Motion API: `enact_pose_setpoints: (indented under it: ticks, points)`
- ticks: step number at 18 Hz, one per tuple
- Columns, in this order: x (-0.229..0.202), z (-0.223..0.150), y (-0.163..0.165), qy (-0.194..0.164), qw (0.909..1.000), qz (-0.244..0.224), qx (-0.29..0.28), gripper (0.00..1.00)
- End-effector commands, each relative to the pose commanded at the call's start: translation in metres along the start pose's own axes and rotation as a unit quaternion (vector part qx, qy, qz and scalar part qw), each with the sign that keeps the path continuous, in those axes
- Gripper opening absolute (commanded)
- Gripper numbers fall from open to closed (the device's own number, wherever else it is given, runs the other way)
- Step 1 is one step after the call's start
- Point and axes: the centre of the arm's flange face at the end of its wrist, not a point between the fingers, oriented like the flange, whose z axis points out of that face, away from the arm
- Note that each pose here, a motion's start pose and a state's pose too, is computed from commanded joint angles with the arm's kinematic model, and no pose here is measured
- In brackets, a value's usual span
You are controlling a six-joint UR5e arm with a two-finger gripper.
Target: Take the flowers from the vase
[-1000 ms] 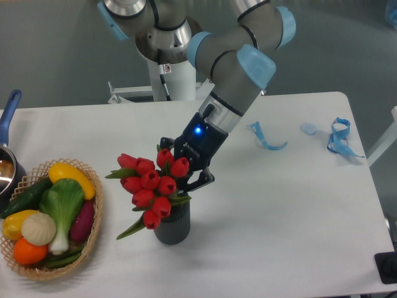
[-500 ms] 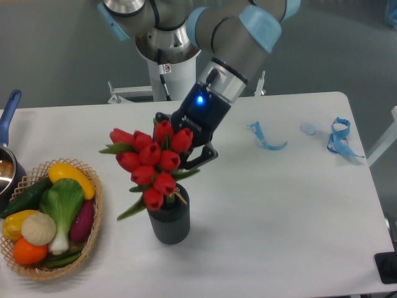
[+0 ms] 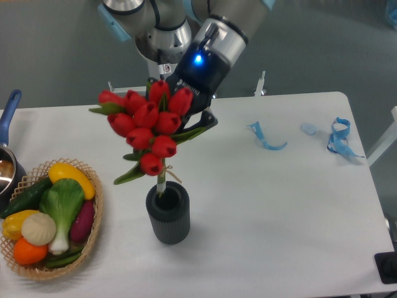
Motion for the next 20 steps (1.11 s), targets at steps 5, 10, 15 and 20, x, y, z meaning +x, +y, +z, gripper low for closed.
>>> enact_pose_setpoints:
  ticks: [5, 10, 15, 20]
  points:
    - [-0.069, -0.041, 0.031, -0.042, 0.9987, -0.023, 0.014, 0.32]
    - [-0.122, -0.046, 0.077, -0.057, 0.9982, 0.021, 0.0, 0.32]
    - [-0.14, -0.057, 0.098, -0.069, 0.9969, 0.037, -0.007, 0.32]
    - [-0.137, -0.055, 0.106, -0.066, 0.9974, 0.029, -0.009, 0.32]
